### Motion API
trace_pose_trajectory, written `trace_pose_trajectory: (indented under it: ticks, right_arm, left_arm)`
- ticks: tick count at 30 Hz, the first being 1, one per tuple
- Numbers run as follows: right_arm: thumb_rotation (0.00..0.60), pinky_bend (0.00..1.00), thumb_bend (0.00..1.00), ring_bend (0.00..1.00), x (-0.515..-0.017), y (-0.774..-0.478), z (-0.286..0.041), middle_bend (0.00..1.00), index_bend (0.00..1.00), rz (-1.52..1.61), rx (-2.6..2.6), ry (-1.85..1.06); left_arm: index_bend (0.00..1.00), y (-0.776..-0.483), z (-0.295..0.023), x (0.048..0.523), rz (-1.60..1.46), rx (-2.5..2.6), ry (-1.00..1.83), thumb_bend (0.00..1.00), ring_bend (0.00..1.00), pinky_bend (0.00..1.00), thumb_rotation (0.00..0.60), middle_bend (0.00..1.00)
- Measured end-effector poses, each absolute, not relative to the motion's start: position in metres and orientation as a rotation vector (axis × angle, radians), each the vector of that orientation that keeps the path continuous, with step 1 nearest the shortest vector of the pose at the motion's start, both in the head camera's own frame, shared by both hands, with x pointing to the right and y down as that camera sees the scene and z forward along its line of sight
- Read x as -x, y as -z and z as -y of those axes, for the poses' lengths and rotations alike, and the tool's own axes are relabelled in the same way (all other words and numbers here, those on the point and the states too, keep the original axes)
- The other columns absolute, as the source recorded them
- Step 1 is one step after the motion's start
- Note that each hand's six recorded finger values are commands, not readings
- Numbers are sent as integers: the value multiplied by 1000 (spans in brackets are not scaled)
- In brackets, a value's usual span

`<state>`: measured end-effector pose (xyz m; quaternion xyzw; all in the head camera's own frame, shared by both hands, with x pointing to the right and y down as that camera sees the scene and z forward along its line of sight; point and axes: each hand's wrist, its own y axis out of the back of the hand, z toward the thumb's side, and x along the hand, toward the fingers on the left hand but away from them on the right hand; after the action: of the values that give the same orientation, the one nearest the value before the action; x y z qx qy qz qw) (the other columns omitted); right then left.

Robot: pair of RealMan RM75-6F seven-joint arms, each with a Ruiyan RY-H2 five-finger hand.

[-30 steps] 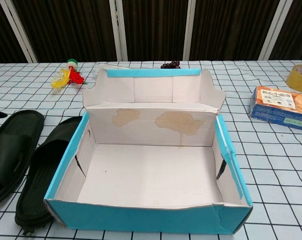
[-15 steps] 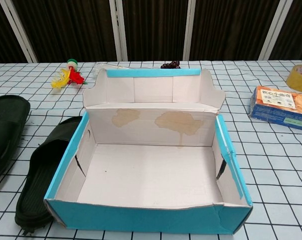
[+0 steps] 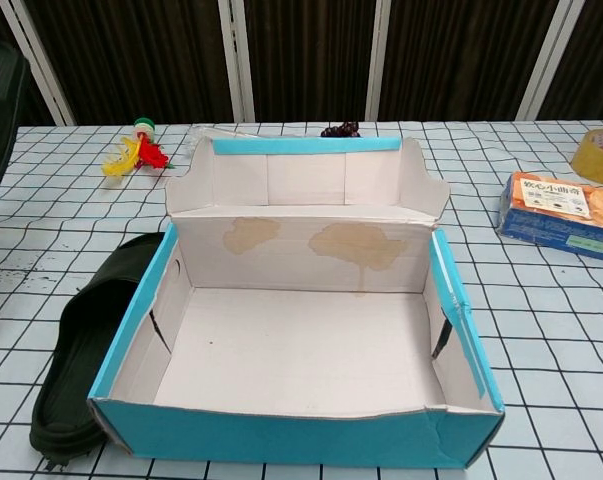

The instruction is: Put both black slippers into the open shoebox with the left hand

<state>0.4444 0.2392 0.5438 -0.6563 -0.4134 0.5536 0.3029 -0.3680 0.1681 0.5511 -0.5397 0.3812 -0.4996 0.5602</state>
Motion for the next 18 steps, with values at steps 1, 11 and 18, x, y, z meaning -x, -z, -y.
trace_pose_trajectory:
  ticks: [1, 11, 18]
  right_arm:
    - [600, 72, 221, 95, -445, -544, -239, 75, 13, 1098, 1741, -1466]
    - [600, 72, 221, 95, -447, -543, -239, 74, 14, 1107, 1748, -1461]
    - [600, 72, 221, 95, -448, -543, -238, 75, 13, 1114, 1751, -1458]
  left_arm:
    - [420, -547, -164, 364, -890, 1260, 1161, 398, 116, 62, 600, 607]
    - [435, -497, -120, 265, -669, 1128, 811, 398, 135, 62, 600, 602]
    - [450, -475, -133, 202, -410, 971, 535, 399, 135, 69, 600, 597]
